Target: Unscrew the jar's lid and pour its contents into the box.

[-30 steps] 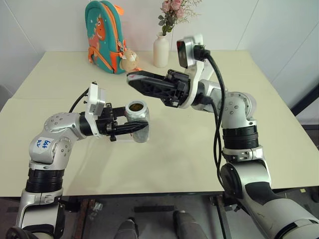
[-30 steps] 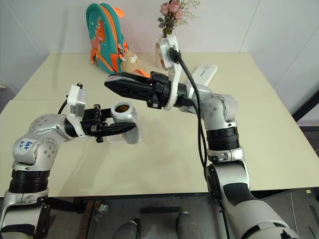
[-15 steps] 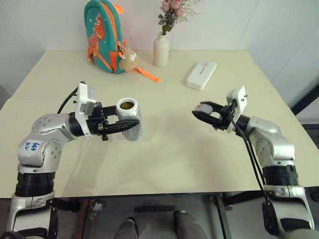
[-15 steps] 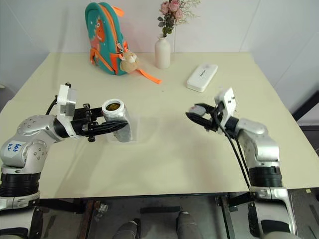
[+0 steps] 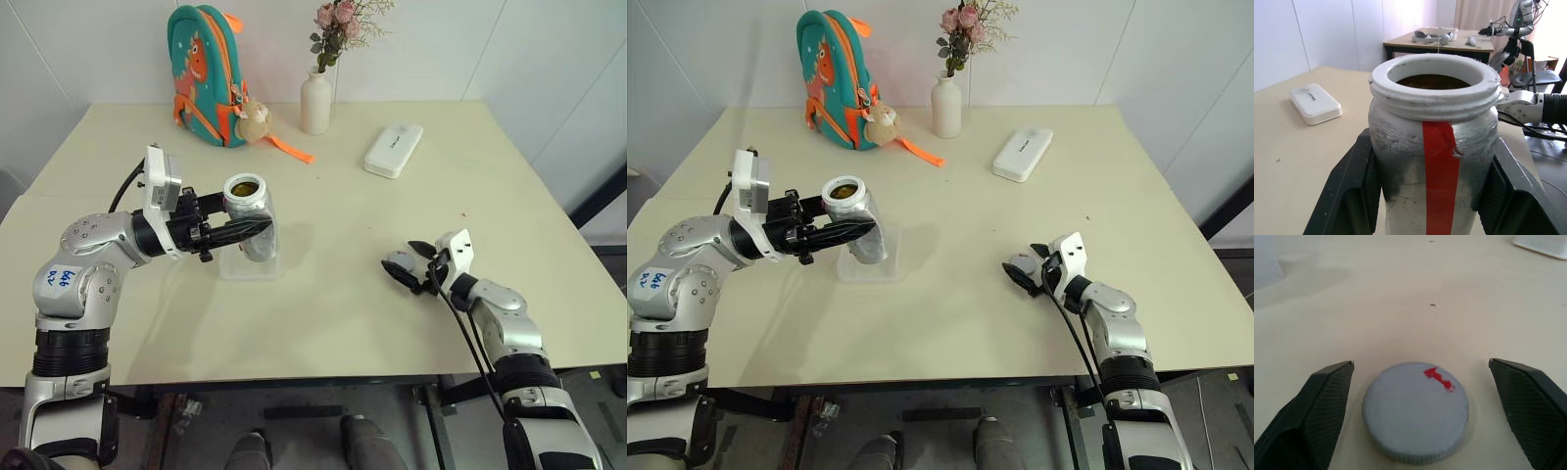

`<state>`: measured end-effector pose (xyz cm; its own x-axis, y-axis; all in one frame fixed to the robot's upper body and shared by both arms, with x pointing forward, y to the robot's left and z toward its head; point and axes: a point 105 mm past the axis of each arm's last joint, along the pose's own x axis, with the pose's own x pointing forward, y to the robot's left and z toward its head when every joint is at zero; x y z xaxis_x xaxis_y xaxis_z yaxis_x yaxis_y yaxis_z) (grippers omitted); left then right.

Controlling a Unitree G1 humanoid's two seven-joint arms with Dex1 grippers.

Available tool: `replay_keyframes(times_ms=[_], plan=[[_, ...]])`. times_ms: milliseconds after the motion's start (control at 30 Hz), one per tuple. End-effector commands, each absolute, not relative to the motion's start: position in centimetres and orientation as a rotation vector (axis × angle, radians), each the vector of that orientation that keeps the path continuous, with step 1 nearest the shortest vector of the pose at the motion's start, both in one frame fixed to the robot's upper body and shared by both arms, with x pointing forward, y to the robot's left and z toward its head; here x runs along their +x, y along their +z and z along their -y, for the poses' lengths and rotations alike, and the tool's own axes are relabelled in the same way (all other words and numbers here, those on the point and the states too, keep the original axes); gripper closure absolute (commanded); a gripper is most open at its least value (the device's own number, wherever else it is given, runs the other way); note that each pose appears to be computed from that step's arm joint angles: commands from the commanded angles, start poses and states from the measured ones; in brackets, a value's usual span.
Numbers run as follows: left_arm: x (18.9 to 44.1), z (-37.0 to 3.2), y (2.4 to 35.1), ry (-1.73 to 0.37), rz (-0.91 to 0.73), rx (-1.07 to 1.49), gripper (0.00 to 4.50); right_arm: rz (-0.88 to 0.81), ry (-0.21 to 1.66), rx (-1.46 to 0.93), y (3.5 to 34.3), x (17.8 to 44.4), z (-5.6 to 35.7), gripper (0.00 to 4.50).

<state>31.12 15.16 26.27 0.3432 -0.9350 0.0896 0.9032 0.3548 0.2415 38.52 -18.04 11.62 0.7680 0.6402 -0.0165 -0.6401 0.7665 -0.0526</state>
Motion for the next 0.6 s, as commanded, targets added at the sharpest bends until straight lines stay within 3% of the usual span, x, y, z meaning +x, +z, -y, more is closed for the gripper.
replay_keyframes(times_ms=[33,133,267,400,600], plan=[[31.1,-16.7,28.0,-1.134,0.284,0.196,2.4,0.14,0.822,-0.04,16.8,38.4,16.7,0.04],[31.9,-18.8,28.6,-1.037,0.287,0.247,2.4,0.199,1.089,-0.095,21.2,36.3,12.3,0.04],[33.2,-21.0,28.4,-0.937,0.244,0.294,2.4,0.219,1.29,-0.216,23.7,34.1,7.7,0.04],[34.1,-22.7,27.7,-0.859,0.214,0.351,2.4,0.234,1.34,-0.34,24.8,33.6,4.8,0.04],[35.5,-23.9,26.2,-0.726,0.167,0.419,2.4,0.218,1.349,-0.391,24.5,33.2,4.2,0.04]])
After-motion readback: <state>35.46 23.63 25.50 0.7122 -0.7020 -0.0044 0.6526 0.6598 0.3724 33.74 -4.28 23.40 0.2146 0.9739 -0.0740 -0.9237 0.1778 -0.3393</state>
